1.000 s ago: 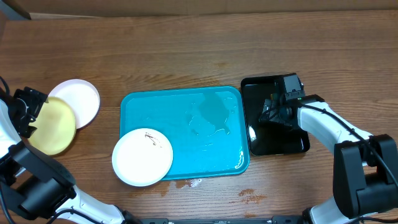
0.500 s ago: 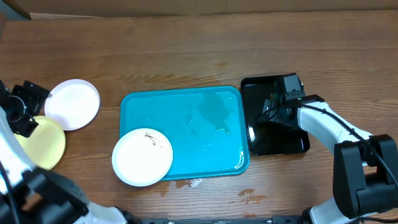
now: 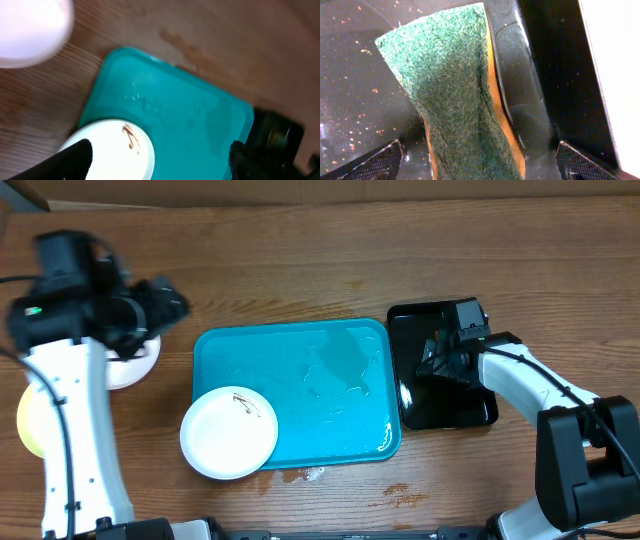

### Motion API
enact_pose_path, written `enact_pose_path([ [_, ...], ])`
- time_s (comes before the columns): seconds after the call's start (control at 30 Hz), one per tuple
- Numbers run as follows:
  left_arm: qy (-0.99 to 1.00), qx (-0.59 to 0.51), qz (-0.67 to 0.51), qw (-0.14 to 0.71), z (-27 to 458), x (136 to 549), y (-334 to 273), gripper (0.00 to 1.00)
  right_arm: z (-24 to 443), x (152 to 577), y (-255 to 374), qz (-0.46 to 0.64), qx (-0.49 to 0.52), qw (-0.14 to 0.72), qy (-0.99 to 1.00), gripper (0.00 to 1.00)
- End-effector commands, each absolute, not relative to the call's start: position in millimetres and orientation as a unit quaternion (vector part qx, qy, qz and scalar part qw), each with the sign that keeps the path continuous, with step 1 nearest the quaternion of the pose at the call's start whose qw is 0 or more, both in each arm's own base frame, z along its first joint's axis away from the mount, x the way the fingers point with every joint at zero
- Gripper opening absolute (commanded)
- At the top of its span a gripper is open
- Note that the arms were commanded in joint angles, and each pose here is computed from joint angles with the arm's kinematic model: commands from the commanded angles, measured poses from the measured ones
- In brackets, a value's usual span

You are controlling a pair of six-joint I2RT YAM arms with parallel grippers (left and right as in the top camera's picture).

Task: Clean dirty plates on tray and stack at the side
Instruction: 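Move the left gripper to the white plate with brown stain and pinch its rim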

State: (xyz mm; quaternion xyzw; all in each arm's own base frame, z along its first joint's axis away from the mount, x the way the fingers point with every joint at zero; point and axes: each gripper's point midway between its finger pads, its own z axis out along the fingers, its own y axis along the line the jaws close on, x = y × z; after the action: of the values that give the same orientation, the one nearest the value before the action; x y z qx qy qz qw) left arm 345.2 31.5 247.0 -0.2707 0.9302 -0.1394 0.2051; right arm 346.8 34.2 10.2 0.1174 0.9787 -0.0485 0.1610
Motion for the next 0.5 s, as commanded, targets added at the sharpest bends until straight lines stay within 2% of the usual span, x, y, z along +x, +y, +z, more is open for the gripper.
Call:
enact_pose_path([
  [0.0, 0.965, -0.194, -0.109, 0.142, 200, 333, -17, 0.87, 12, 349, 31, -0.054, 0.119, 0.167, 0.977, 1.00],
  [0.2, 0.984, -0.154, -0.051, 0.078, 143, 301, -50, 0.82, 12, 349, 31, -0.054, 0.119, 0.167, 0.977, 1.00],
  [0.37, 0.989, -0.144, 0.016, 0.036, 109, 273, -37, 0.76, 12, 349, 32, -0.054, 0.119, 0.167, 0.977, 1.00],
  [0.43, 0.985, -0.167, 0.039, 0.025, 105, 265, -25, 0.70, 12, 349, 31, -0.054, 0.119, 0.167, 0.977, 1.00],
  [0.47, 0.983, -0.179, 0.045, 0.020, 104, 262, -20, 0.63, 12, 349, 32, -0.054, 0.119, 0.167, 0.977, 1.00],
])
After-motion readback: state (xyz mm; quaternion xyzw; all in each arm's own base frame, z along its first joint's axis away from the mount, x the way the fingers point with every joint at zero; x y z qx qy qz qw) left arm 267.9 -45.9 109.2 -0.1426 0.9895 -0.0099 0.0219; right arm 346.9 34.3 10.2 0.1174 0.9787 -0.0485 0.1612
